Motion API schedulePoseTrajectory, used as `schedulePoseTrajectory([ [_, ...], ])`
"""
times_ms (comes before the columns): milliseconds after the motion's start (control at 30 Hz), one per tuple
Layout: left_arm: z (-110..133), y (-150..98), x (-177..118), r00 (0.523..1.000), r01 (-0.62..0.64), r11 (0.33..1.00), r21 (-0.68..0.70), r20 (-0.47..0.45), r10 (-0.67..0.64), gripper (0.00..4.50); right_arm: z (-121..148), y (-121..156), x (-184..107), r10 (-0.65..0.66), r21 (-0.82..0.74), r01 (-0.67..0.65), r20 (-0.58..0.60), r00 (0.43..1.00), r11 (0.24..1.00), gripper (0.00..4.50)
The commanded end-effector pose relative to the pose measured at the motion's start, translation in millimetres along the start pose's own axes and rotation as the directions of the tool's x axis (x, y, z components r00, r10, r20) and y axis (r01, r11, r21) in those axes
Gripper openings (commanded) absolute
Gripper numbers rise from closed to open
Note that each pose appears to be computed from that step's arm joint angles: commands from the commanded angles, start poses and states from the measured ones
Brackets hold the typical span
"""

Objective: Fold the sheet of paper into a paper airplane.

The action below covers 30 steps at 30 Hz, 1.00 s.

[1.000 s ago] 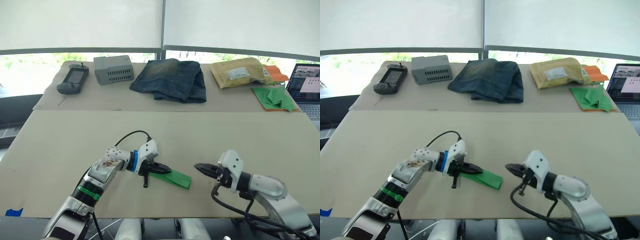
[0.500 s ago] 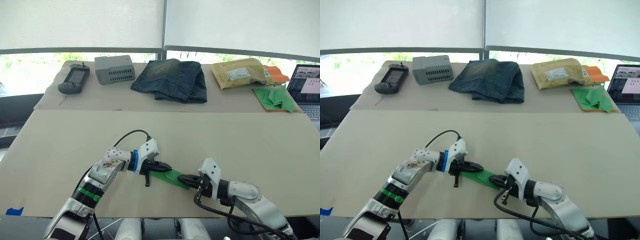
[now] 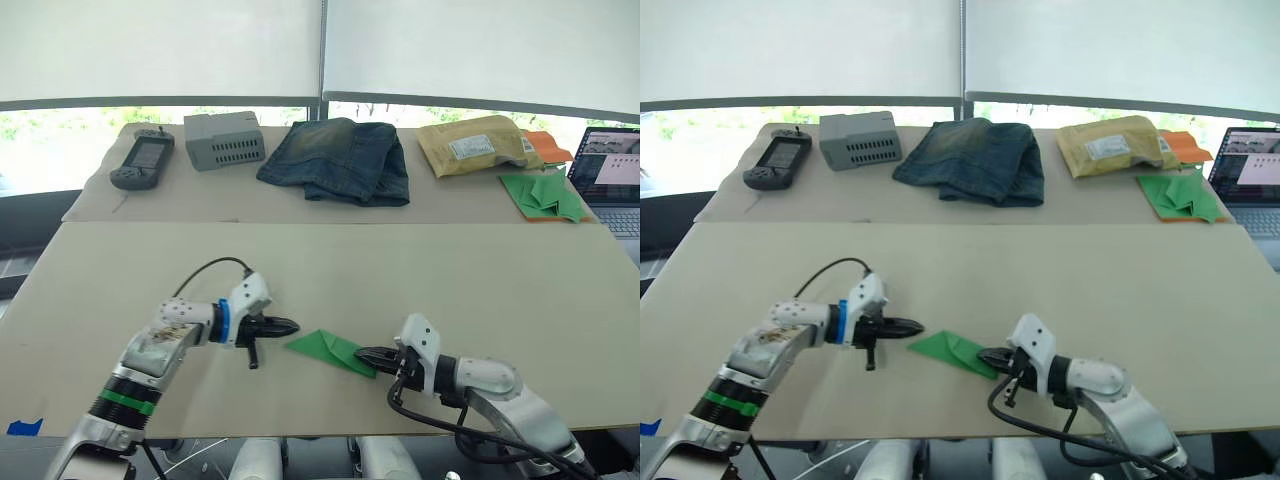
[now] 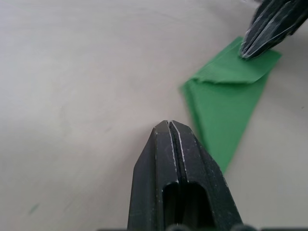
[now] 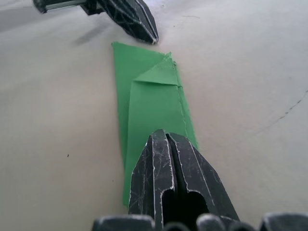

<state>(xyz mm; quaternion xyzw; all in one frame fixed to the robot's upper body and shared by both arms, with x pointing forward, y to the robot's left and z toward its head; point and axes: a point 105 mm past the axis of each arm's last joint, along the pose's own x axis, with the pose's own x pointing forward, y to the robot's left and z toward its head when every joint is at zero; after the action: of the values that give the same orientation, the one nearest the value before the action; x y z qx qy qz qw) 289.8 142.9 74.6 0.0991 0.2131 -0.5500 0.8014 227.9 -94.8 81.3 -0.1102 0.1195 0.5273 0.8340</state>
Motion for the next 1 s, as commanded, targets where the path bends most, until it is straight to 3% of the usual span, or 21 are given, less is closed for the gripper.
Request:
schedulePoseTrajectory([
  [33,16,-2,-14,0.999,0.002,0.999,0.038,0.041,-0.004,0.0,47,9,-5,0.054,-0.116,-0.042,0.096,0.994,0.992,0.05],
  [267,22,-8,-31,0.998,0.012,0.999,0.048,0.059,-0.015,0.0,49,18,7,0.108,-0.12,-0.106,0.006,0.994,0.987,0.05],
  [400,20,-14,-39,0.998,0.016,0.999,0.043,0.059,-0.018,0.0,37,18,13,0.104,-0.095,-0.11,-0.067,0.992,0.989,0.05],
  [667,16,-18,-41,0.998,-0.008,1.0,0.026,0.059,0.006,0.0,39,-26,11,-0.066,-0.185,0.045,-0.113,0.991,0.982,0.05],
  [900,19,-22,-31,0.996,0.006,1.0,0.024,0.088,-0.008,0.0,51,-57,7,-0.12,-0.272,0.09,-0.095,0.988,0.958,0.05],
  [1000,21,-22,-29,0.996,0.005,1.0,0.025,0.094,-0.008,0.0,66,-56,3,-0.076,-0.302,0.056,-0.054,0.996,0.952,0.05],
])
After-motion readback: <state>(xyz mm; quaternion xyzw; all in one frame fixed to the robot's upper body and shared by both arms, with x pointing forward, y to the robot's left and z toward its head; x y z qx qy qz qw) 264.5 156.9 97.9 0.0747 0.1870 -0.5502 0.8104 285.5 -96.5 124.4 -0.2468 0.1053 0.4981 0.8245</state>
